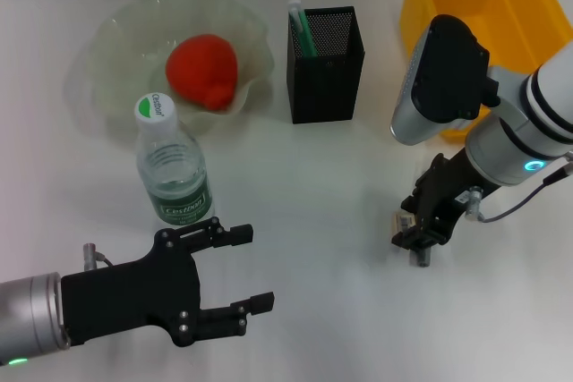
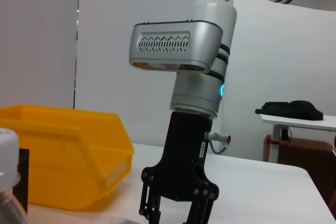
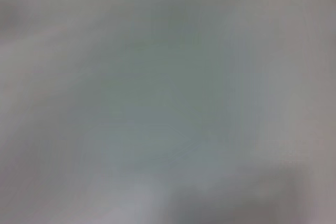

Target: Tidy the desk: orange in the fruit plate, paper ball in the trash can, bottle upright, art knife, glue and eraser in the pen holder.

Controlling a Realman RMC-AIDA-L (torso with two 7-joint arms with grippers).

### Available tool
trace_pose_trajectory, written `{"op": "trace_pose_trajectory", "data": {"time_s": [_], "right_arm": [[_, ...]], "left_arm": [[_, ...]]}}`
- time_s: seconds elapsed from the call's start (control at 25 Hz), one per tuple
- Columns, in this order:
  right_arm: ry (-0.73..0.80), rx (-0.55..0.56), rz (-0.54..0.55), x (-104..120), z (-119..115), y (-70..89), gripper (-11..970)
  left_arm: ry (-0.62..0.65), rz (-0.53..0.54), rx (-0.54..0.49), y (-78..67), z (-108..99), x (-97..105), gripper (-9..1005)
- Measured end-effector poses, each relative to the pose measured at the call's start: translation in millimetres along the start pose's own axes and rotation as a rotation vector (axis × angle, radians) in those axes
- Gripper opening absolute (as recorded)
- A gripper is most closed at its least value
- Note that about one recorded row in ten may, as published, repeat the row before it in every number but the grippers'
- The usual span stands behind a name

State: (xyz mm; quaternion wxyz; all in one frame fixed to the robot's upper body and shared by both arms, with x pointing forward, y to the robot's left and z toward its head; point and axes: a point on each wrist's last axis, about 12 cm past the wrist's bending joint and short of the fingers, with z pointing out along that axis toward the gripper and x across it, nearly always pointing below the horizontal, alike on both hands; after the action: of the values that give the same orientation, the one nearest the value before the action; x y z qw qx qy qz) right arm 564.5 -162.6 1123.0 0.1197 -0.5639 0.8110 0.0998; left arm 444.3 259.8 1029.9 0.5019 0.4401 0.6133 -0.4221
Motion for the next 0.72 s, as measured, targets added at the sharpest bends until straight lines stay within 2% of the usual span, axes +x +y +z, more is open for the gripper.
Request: {"op": "trace_pose_trajectory", "data": {"time_s": [0.04,0.12,0.36,0.52,0.72], "right_arm": [[0.0,0.0,0.0,-0.3,0.4,-0.3,685],[0.003,-0.002,0.001,-1.2,1.5,-1.1,472],[0.002,-0.006,0.003,-3.7,3.8,-2.4,400],[-0.042,-0.011,0.003,-8.0,-1.5,-0.1,400],[-0.165,0.043,0.01,-13.5,-28.5,2.1,399]], "left_arm": [[0.0,0.0,0.0,0.1,0.2,0.0,784],[0.001,0.0,-0.001,0.1,0.5,0.2,784],[0.003,-0.002,0.0,-0.2,1.0,0.6,784],[0.0,-0.002,0.002,-0.6,0.9,0.4,784],[0.0,-0.002,0.003,-0.8,0.8,0.5,784]]}}
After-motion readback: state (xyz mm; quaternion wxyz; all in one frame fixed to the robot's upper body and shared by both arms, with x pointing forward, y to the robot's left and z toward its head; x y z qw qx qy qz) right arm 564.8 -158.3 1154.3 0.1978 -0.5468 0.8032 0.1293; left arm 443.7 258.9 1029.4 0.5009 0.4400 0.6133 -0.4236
